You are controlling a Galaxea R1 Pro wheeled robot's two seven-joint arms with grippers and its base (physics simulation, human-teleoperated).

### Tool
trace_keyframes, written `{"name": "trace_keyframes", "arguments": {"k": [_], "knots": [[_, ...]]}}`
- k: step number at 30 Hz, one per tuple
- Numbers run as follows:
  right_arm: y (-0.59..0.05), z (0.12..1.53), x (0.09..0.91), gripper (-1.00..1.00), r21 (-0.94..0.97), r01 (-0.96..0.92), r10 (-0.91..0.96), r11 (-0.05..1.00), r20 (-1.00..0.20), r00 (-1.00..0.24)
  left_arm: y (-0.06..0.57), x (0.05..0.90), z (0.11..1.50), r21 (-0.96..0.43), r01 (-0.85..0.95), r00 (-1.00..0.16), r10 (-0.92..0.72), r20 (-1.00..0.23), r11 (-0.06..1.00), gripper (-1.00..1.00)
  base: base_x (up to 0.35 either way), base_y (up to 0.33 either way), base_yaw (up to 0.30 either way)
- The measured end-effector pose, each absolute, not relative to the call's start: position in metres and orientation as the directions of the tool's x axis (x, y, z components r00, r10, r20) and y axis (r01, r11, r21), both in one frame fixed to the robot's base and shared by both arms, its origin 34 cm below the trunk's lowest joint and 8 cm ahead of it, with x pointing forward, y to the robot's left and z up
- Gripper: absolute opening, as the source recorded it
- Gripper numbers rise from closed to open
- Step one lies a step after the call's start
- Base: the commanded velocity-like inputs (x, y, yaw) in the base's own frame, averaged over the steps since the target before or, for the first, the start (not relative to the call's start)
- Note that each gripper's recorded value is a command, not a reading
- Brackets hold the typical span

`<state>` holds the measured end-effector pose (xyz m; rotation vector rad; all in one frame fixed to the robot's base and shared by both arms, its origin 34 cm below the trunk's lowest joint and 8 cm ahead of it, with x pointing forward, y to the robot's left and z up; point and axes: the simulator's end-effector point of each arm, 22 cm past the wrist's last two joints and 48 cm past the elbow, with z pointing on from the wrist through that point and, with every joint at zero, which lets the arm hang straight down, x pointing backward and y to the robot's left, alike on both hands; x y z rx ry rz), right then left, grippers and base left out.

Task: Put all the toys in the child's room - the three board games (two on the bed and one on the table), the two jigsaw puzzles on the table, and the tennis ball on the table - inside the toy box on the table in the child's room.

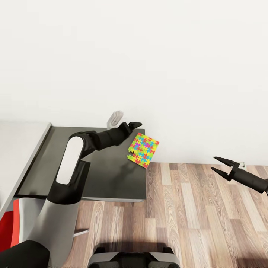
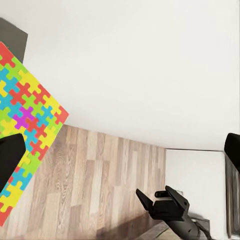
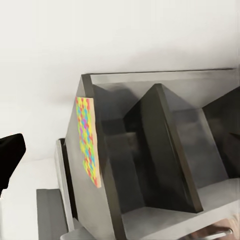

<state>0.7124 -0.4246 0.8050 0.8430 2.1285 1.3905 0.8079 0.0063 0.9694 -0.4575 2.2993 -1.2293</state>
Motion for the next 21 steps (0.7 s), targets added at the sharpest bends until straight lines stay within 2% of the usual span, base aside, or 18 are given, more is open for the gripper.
{"name": "trace_keyframes", "arguments": {"k": [21], "knots": [[-0.428, 0.794, 0.707, 1.00, 0.925, 0.255, 0.708, 0.282, -0.021, -0.706, 0.003, 0.810, 0.954, -0.843, -0.105, -0.837, -0.504, -0.211, 0.527, 1.00, 0.000, 0.000, 0.000]]}}
